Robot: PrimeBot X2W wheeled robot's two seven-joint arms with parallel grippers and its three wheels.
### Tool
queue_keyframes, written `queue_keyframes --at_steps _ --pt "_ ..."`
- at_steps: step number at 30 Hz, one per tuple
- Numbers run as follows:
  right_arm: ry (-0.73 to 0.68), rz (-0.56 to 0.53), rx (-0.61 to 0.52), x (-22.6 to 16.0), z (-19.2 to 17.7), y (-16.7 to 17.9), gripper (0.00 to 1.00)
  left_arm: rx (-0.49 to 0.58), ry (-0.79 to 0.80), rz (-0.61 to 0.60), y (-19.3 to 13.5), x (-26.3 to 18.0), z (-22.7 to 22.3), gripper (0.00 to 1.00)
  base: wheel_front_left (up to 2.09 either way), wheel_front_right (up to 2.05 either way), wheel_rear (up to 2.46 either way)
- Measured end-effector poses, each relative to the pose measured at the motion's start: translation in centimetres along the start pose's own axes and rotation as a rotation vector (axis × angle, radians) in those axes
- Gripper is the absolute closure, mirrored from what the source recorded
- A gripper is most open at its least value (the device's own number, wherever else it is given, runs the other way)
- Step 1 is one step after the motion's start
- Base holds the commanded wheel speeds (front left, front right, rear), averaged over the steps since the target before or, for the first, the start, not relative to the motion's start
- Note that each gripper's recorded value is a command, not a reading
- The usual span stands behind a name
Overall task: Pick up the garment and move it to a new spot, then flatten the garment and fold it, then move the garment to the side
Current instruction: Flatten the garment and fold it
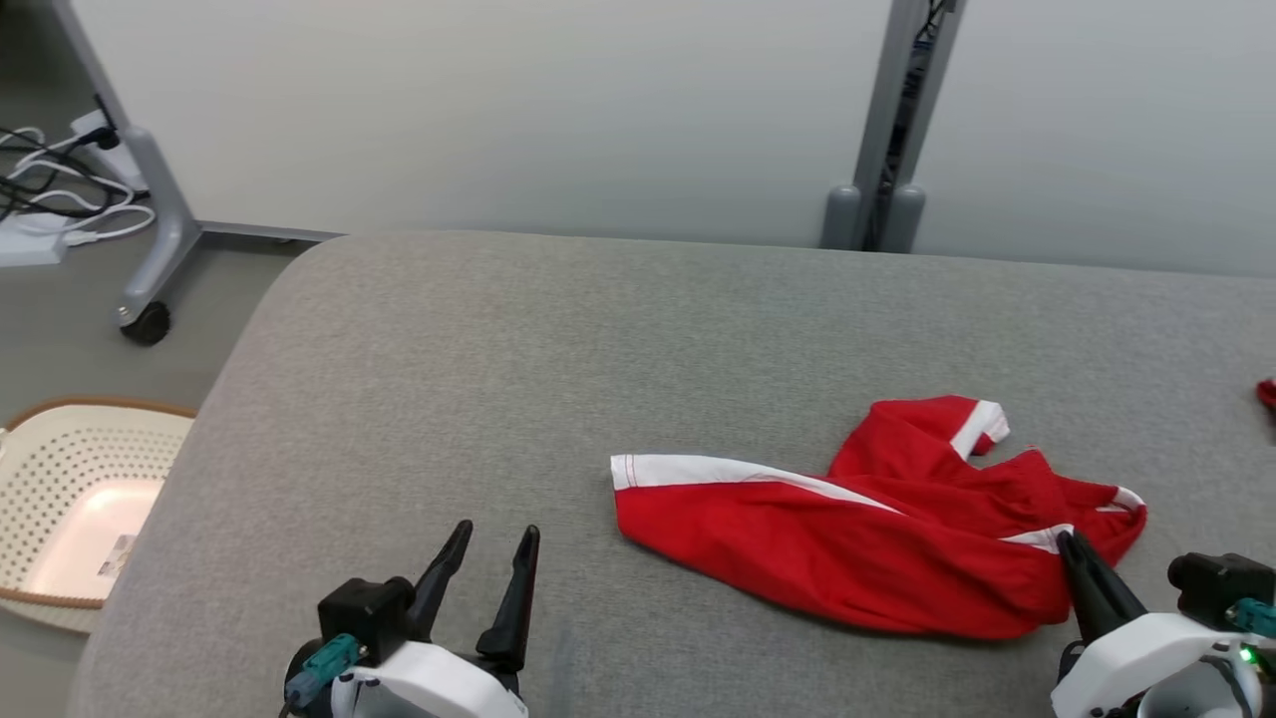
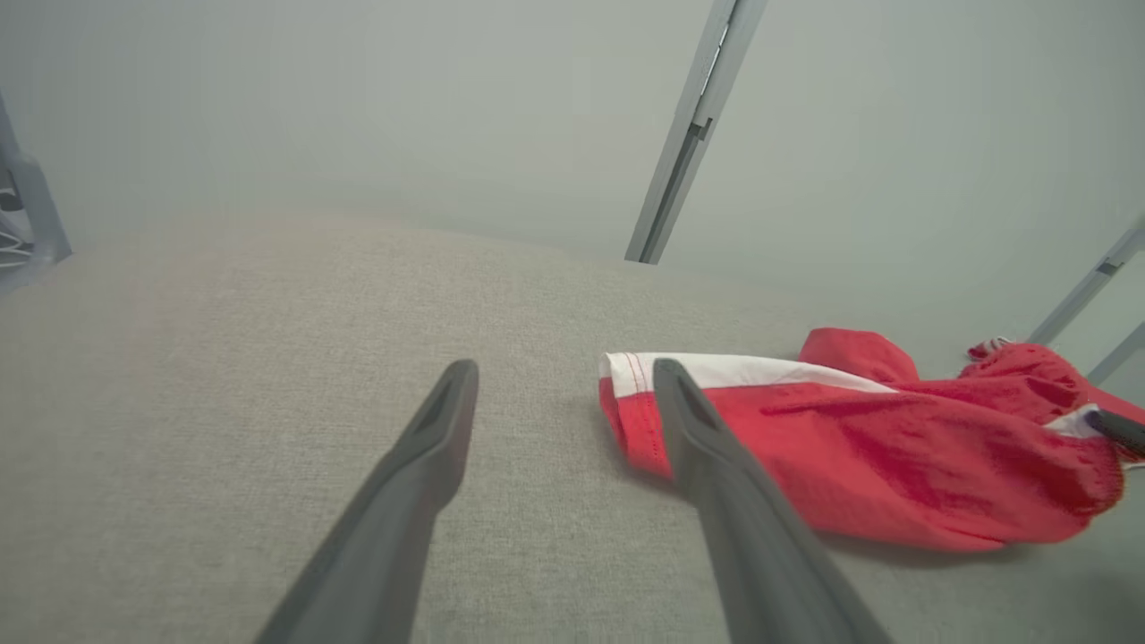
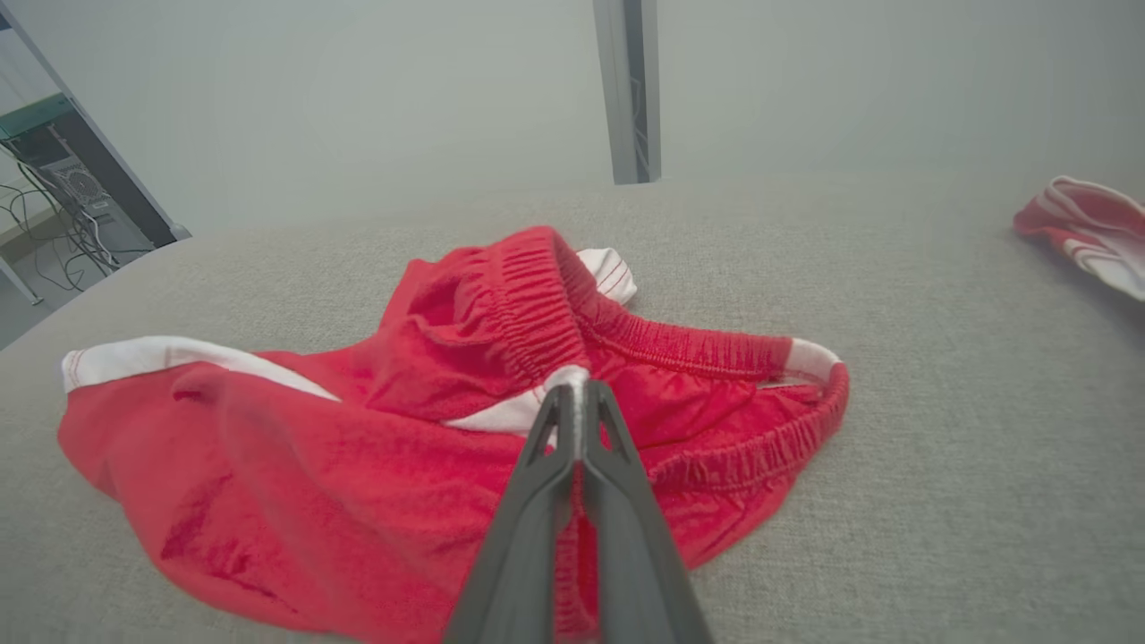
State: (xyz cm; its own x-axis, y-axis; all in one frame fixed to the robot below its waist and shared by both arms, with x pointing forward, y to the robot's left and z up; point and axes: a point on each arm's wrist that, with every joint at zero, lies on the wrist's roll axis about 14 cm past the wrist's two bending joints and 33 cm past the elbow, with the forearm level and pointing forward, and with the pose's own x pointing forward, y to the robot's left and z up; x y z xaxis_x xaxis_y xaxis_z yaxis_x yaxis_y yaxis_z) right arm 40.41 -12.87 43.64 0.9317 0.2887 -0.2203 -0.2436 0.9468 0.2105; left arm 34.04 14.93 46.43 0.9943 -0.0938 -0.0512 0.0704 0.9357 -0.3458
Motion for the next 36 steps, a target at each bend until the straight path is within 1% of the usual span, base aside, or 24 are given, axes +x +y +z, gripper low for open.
queue_keyframes --at_steps 4,9,15,18,28,31,34,36 --pt "0.005 -0.012 0.011 -0.9 -0.2 -0.3 1.0 0.001 0.059 -0.057 -1.5 1.1 -1.5 0.0 0.0 0.0 0.0" --pt "0.02 -0.016 -0.001 -1.6 -0.6 -0.4 1.0 -0.002 0.133 -0.115 -3.2 2.5 -3.2 0.0 0.0 0.0 0.0" --pt "0.065 -0.031 -0.001 -2.1 -1.9 -1.0 1.0 -0.013 0.16 -0.167 -4.8 5.0 -3.2 0.0 0.0 0.0 0.0" --pt "0.083 -0.032 0.003 -2.4 -2.5 -1.0 1.0 -0.012 0.2 -0.198 -5.6 5.4 -4.2 0.0 0.0 0.0 0.0" --pt "0.124 -0.015 0.006 -2.5 -3.7 -0.7 1.0 0.005 0.275 -0.262 -6.3 6.5 -4.7 0.0 0.0 0.0 0.0" --pt "0.133 -0.013 0.005 -2.4 -3.9 -0.8 1.0 -0.018 0.295 -0.264 -6.3 7.1 -4.5 0.0 0.0 0.0 0.0" --pt "0.13 -0.009 0.004 -1.9 -3.8 -0.7 1.0 -0.012 0.359 -0.266 -5.9 7.6 -5.1 0.0 0.0 0.0 0.0" --pt "0.137 -0.008 0.004 -1.8 -4.1 -0.7 1.0 -0.025 0.401 -0.268 -5.9 7.7 -5.7 0.0 0.0 0.0 0.0"
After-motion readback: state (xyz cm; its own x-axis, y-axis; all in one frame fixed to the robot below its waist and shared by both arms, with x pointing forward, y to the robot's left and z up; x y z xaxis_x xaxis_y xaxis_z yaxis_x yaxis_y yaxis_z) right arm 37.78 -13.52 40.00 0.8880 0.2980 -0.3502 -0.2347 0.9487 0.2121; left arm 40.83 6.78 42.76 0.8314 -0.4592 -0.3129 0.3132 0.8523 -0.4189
